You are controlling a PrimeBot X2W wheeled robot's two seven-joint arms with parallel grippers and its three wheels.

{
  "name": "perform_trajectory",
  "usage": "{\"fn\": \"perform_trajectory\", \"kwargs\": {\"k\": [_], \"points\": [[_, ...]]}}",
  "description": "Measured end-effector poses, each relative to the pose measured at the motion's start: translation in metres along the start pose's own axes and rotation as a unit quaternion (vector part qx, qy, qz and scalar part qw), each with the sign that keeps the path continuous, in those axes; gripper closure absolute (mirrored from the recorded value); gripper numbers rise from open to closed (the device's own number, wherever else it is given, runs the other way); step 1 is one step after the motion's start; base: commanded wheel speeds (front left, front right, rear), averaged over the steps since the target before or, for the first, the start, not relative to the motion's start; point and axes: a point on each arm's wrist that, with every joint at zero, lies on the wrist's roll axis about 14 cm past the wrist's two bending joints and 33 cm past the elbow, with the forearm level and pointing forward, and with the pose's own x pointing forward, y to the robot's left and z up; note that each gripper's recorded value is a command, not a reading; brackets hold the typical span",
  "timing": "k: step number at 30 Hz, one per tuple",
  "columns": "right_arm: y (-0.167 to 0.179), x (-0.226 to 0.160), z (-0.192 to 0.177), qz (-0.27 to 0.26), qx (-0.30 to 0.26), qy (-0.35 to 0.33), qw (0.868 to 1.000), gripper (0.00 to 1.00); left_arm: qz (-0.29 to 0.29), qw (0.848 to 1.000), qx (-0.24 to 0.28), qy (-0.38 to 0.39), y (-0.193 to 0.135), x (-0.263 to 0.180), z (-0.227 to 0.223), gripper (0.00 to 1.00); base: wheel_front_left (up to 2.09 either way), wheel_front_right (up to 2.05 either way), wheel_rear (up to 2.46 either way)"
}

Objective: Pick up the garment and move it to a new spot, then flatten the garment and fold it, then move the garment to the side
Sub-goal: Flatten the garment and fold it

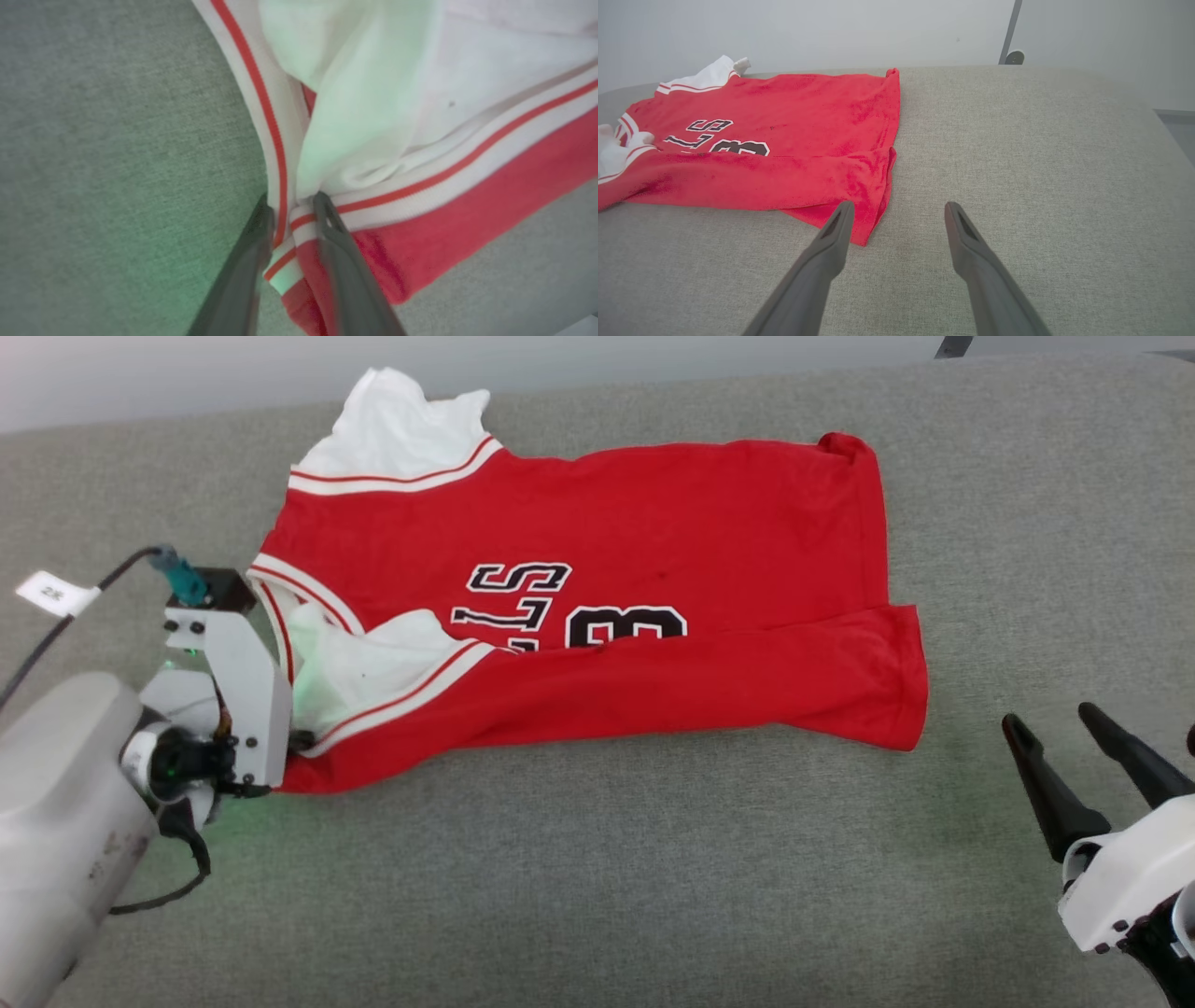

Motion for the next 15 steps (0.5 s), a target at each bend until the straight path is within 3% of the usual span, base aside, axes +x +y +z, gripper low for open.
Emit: {"fn": "perform_trajectory", "kwargs": {"k": [15], "points": [[0.016, 0.049, -0.029, 0.039, -0.008, 0.141, 0.989, 0.00, -0.011, 1.000, 0.012, -0.012, 0.002, 0.006, 0.013, 1.00, 0.00, 0.00, 0.00]]}}
